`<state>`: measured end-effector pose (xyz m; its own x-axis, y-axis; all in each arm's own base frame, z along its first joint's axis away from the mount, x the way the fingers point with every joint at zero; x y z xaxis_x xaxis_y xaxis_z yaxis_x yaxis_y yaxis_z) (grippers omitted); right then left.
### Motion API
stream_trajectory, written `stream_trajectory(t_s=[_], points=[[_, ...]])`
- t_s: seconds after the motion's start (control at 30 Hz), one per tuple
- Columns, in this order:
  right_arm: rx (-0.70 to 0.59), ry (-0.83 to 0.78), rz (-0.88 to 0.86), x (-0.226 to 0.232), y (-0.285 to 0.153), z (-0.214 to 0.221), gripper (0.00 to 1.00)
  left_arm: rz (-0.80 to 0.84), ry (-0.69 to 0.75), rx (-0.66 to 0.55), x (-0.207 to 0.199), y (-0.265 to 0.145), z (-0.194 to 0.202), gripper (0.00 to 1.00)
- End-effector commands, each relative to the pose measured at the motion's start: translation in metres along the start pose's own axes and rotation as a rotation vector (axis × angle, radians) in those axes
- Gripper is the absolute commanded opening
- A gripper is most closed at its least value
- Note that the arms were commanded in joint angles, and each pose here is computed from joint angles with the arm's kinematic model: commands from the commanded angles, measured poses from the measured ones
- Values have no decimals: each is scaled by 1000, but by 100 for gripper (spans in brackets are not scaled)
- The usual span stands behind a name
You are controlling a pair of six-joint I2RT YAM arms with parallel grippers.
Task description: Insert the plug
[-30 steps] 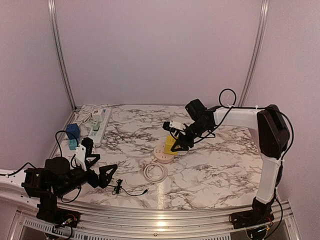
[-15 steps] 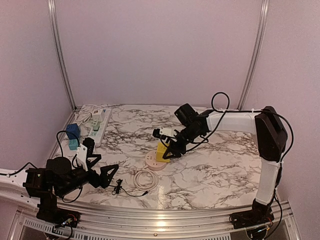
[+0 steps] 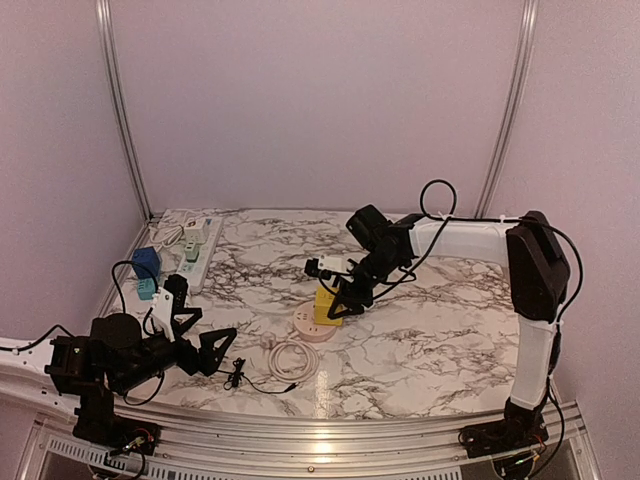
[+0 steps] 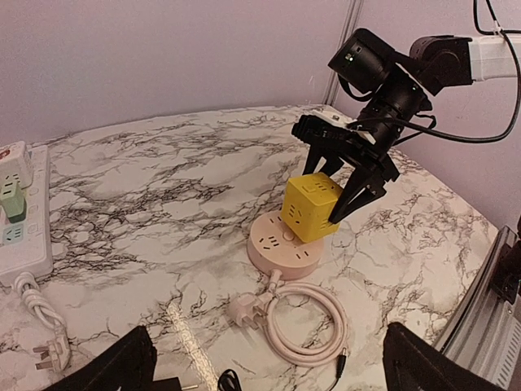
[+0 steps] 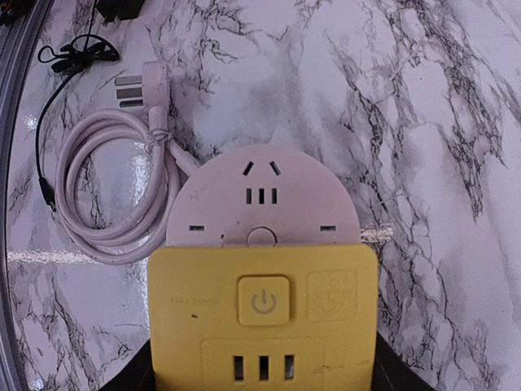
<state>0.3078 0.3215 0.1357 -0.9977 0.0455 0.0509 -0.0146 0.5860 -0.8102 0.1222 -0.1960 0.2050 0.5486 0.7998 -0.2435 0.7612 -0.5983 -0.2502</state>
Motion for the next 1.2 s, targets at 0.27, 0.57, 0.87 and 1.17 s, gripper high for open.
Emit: stream_trajectory(t_s=[0.27, 0.57, 0.87, 1.17], points=[[86, 40, 41, 4, 15, 28, 0, -1, 6, -9, -2, 3, -2, 99], [112, 68, 27, 12, 28, 41, 0, -7, 18, -9, -3, 4, -4, 99], [180, 103, 13, 14, 44, 58, 0, -12, 18, -11, -2, 2, -7, 99], [289, 114, -13, 27, 65, 78, 0, -15, 5, -18, 1, 1, -6, 99]])
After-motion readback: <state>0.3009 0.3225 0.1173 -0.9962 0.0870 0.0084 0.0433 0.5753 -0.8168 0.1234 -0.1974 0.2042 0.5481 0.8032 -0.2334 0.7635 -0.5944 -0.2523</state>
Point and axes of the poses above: each gripper's point midway between its finger pads, its own y axis out along the fingers, its own x axis along the line the jaws close on, z = x × y, the point moved 6 cm from there along -y, back along the fingers, and after that the axes turned 3 degrees about -y, right-handed, at the moved point
